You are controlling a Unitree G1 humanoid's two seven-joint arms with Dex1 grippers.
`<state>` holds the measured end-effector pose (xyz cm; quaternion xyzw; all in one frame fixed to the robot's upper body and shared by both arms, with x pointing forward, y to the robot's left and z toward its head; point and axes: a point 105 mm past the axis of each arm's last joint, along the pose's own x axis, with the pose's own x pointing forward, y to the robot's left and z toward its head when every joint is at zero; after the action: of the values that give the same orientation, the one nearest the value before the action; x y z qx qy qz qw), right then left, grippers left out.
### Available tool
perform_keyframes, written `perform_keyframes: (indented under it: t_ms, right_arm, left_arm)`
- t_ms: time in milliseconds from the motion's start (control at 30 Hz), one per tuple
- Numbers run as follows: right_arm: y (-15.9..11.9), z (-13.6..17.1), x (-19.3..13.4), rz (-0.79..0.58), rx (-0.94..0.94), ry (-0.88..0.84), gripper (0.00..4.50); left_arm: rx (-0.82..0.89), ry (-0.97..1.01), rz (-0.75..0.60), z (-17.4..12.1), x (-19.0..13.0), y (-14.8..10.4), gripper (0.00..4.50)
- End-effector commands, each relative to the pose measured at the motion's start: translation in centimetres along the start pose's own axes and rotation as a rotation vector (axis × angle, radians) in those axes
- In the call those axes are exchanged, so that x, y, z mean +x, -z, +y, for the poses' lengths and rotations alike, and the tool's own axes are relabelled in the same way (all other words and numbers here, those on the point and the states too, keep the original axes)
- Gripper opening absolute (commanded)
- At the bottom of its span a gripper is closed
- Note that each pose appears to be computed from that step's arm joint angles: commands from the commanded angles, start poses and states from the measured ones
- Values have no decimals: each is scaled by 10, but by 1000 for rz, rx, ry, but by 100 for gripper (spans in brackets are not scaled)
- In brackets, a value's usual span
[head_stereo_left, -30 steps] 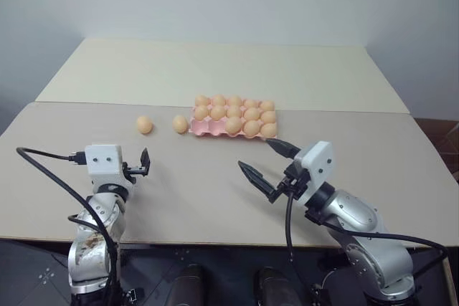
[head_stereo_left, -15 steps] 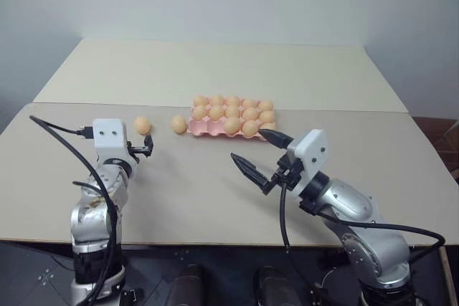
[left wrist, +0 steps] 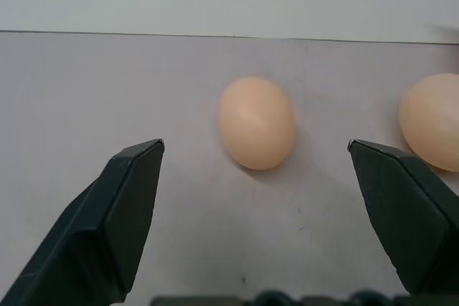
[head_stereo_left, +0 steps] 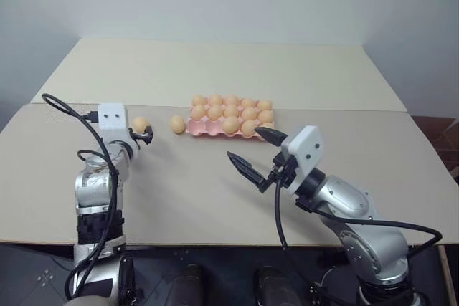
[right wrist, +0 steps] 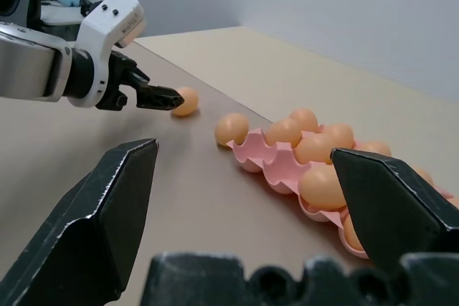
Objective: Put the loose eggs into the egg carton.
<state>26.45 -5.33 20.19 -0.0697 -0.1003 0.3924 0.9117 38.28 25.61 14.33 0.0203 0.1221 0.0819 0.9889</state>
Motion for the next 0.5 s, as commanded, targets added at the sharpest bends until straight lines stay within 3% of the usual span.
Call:
perform_keyframes:
  t_ms: [33, 500]
  right_arm:
    - [-17, 2, 0, -56, -42, 0, 450]
    - [-26, 10, 8, -67, -55, -81, 450]
  left_arm:
    - [-24, -7, -55, 1, 1, -17, 445]
    - [-55, -17, 23, 3, 39, -19, 445]
